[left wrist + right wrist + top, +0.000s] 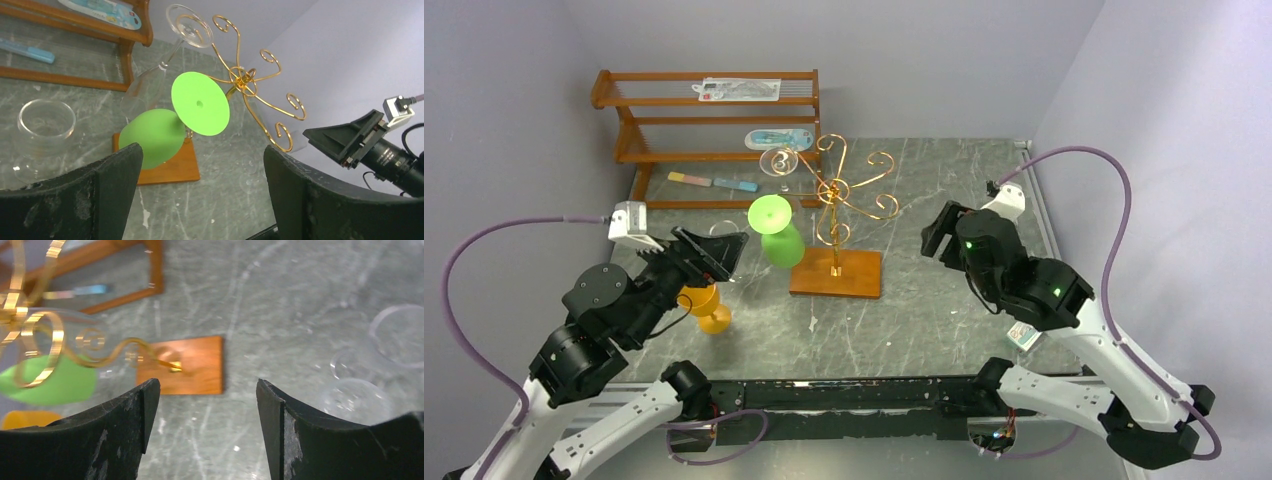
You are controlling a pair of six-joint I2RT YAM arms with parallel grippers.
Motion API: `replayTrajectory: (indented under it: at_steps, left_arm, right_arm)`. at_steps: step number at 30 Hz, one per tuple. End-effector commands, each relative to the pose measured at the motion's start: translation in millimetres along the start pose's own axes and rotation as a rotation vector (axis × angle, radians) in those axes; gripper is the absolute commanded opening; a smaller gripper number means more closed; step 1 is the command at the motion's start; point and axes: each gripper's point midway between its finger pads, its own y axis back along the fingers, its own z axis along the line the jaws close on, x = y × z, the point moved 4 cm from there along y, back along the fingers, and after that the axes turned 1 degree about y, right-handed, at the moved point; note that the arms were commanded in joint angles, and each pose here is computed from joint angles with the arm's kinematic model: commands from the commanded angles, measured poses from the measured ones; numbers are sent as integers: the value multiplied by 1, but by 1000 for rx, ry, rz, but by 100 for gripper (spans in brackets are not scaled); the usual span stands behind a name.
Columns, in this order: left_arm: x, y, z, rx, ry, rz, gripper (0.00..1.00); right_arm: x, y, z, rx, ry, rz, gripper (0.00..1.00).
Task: Place the wine glass upside down on the wine glass rack
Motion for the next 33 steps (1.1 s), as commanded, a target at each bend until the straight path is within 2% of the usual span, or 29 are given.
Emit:
replayTrajectory:
  at_steps: [1, 7, 10, 14, 19, 24, 33]
  left_arm:
    - [0, -2, -7, 64, -135, 27, 94]
    - [-2, -9, -18, 126, -193, 11, 94]
    - [-2, -15, -18, 107, -195, 18, 96]
    - [3, -23, -15, 50, -197, 65, 97]
    - [8, -27, -19, 74, -191, 83, 97]
    - [3, -29, -28, 99, -179, 82, 94]
    - [-1, -31, -41, 124, -180, 119, 95]
  right_arm:
    - [26, -2, -54, 301, 57, 40, 74]
    - [50, -9, -82, 478, 82, 62, 75]
    - [57, -14, -89, 547, 98, 56, 76]
    - [63, -25, -92, 580, 110, 66, 77]
    - [68, -46, -105, 553, 65, 123, 76]
    - [75, -59, -111, 459, 4, 176, 63]
    - [81, -63, -109, 429, 4, 198, 33]
